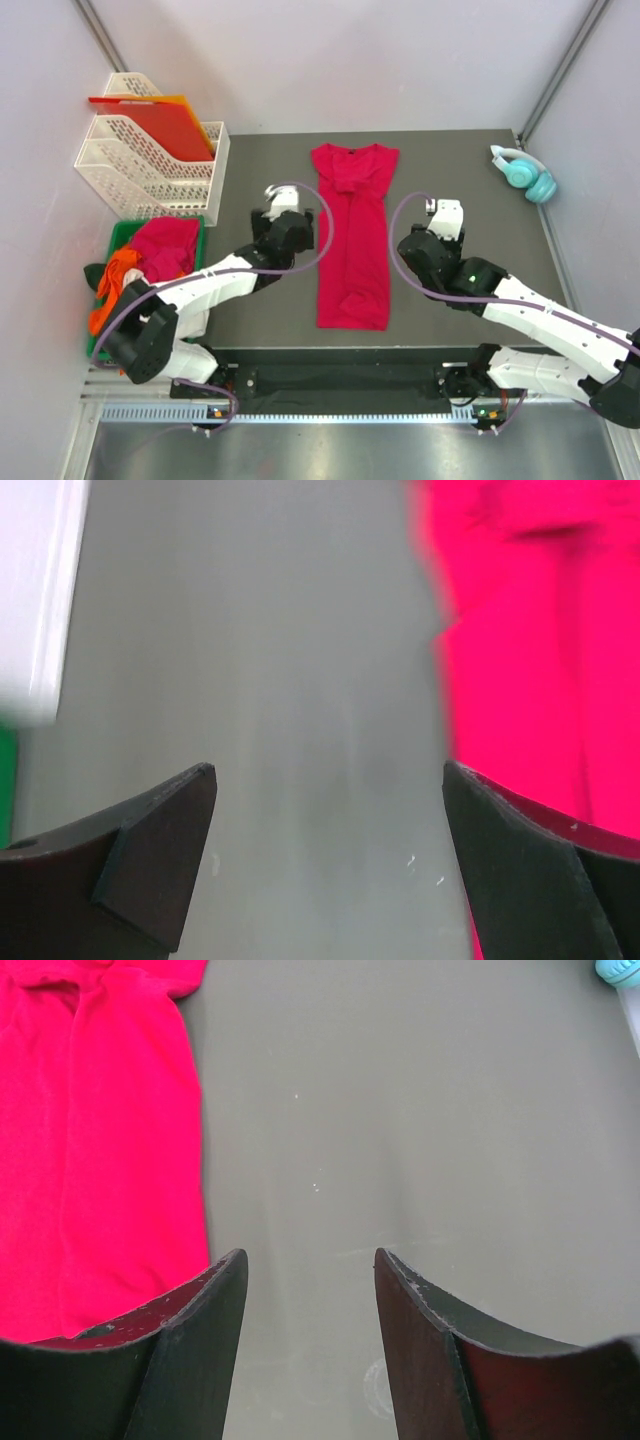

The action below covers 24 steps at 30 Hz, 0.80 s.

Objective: Fold and stack the t-shirts
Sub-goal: Fold the tshirt

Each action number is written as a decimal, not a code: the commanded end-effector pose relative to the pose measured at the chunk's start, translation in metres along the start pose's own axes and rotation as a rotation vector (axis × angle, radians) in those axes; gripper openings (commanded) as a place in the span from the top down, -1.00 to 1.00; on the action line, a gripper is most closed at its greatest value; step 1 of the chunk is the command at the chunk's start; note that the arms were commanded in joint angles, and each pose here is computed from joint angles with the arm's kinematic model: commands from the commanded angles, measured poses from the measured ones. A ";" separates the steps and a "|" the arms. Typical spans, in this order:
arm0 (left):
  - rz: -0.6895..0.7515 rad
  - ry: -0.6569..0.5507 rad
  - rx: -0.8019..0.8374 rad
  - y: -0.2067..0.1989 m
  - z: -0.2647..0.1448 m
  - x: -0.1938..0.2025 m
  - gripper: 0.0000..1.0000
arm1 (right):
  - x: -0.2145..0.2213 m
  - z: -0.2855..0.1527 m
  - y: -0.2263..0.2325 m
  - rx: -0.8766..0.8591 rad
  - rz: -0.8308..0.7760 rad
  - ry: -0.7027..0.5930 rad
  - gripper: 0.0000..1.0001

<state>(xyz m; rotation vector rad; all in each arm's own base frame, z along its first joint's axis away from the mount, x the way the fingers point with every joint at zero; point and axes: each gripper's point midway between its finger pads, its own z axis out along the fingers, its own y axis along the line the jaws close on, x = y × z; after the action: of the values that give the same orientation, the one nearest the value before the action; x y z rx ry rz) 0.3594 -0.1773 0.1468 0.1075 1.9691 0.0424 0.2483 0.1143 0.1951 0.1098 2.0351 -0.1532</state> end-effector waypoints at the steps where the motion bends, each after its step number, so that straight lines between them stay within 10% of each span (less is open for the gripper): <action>1: -0.444 0.137 -0.439 0.070 -0.024 0.062 -0.90 | -0.014 -0.001 -0.004 0.021 0.057 -0.038 -0.09; 5: -0.182 0.173 -0.179 -0.018 -0.054 0.049 -0.82 | -0.008 0.001 -0.005 0.023 0.051 -0.036 -0.10; 12: 0.118 0.298 -0.252 -0.074 -0.086 0.077 -0.98 | 0.013 0.007 0.002 0.005 0.034 0.014 -0.10; 24: -0.098 0.446 0.037 -0.111 -0.116 0.135 -0.67 | 0.061 0.006 0.015 -0.102 0.031 0.120 0.00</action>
<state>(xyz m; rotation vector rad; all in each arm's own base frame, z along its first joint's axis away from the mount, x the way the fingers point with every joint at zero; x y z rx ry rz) 0.1982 -0.2508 0.0445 0.1342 2.4209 0.1803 0.2289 0.1198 0.1321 0.0516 2.1741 -0.1131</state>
